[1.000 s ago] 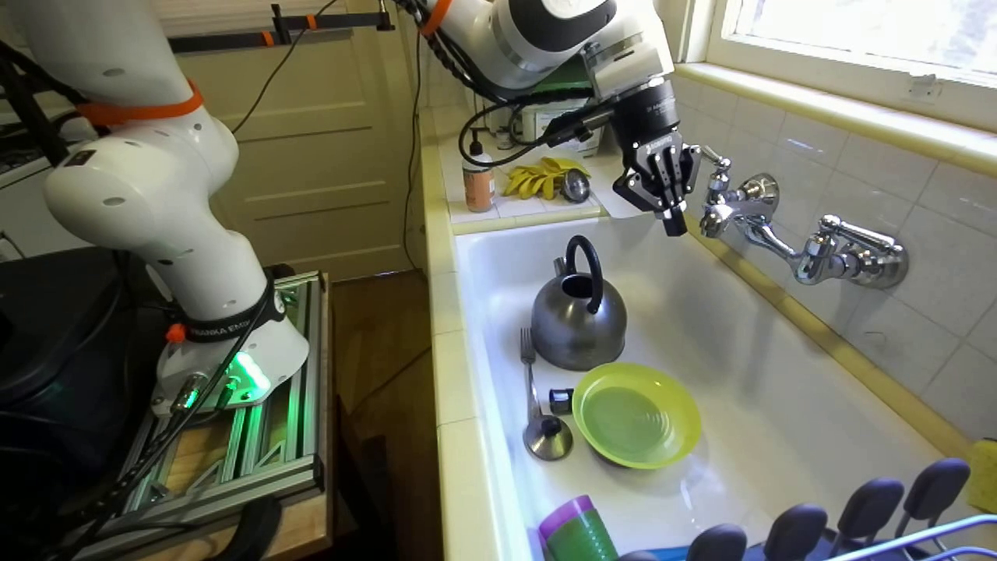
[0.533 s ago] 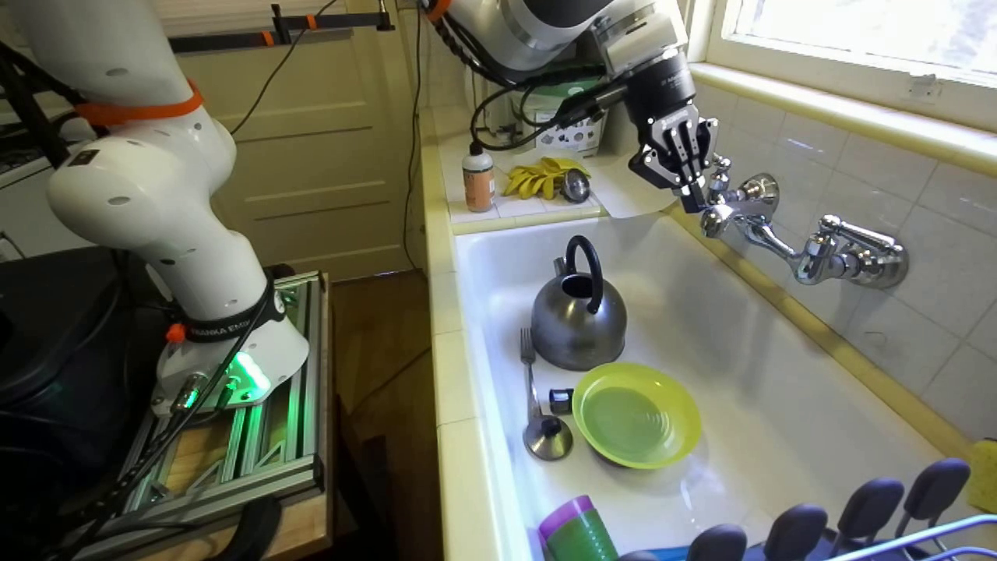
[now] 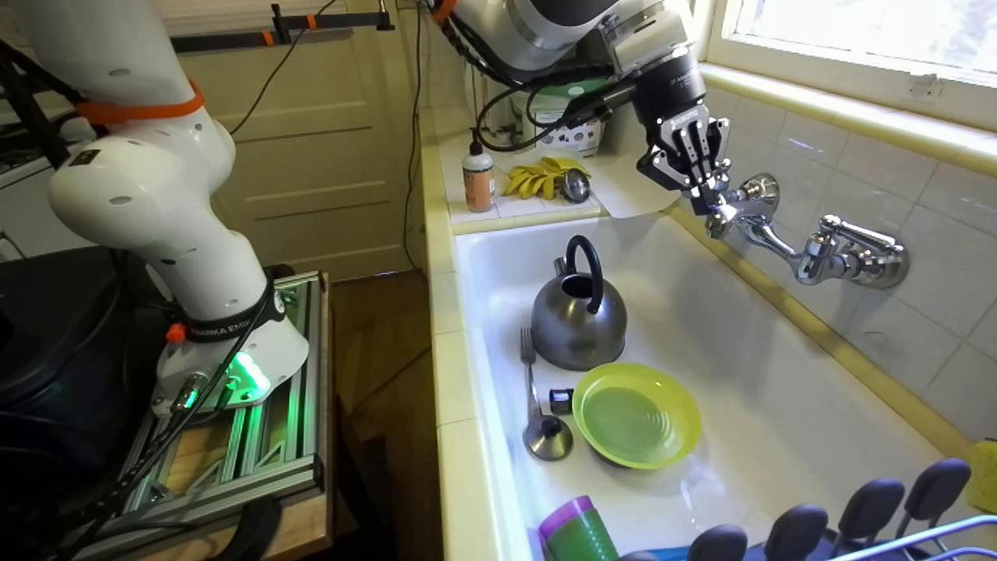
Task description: Turn the tap faucet to the right
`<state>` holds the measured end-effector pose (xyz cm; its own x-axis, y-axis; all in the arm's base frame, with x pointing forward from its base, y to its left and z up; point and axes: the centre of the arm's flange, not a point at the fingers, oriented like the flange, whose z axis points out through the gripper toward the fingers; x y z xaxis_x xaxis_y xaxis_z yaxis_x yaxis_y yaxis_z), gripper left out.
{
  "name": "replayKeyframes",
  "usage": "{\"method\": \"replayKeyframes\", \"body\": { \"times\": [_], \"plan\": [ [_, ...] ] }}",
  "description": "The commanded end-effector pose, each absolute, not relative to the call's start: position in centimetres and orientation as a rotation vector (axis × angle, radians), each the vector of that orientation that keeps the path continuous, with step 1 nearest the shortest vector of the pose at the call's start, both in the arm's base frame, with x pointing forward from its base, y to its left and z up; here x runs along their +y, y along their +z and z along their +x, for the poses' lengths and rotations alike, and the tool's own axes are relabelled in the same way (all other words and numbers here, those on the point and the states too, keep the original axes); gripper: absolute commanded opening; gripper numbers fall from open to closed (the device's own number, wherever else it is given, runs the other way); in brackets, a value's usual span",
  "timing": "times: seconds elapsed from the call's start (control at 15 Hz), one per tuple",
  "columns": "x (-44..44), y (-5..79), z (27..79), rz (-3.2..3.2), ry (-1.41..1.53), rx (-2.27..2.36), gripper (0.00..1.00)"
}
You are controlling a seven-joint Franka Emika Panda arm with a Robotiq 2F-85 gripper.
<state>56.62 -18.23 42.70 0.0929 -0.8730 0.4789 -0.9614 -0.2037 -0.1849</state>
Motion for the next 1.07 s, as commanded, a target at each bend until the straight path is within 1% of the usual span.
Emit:
{"method": "replayKeyframes", "body": {
  "times": [0.0,0.47,0.8,1.0],
  "plan": [
    [-21.0,43.8,58.0,2.132,0.813,-1.912,0.0],
    [-26.1,44.9,59.3,2.043,0.857,-1.972,0.0],
    [-25.3,45.5,59.0,2.046,0.897,-1.966,0.0],
    [-22.2,46.1,57.9,2.214,0.691,-1.994,0.0]
  ]
}}
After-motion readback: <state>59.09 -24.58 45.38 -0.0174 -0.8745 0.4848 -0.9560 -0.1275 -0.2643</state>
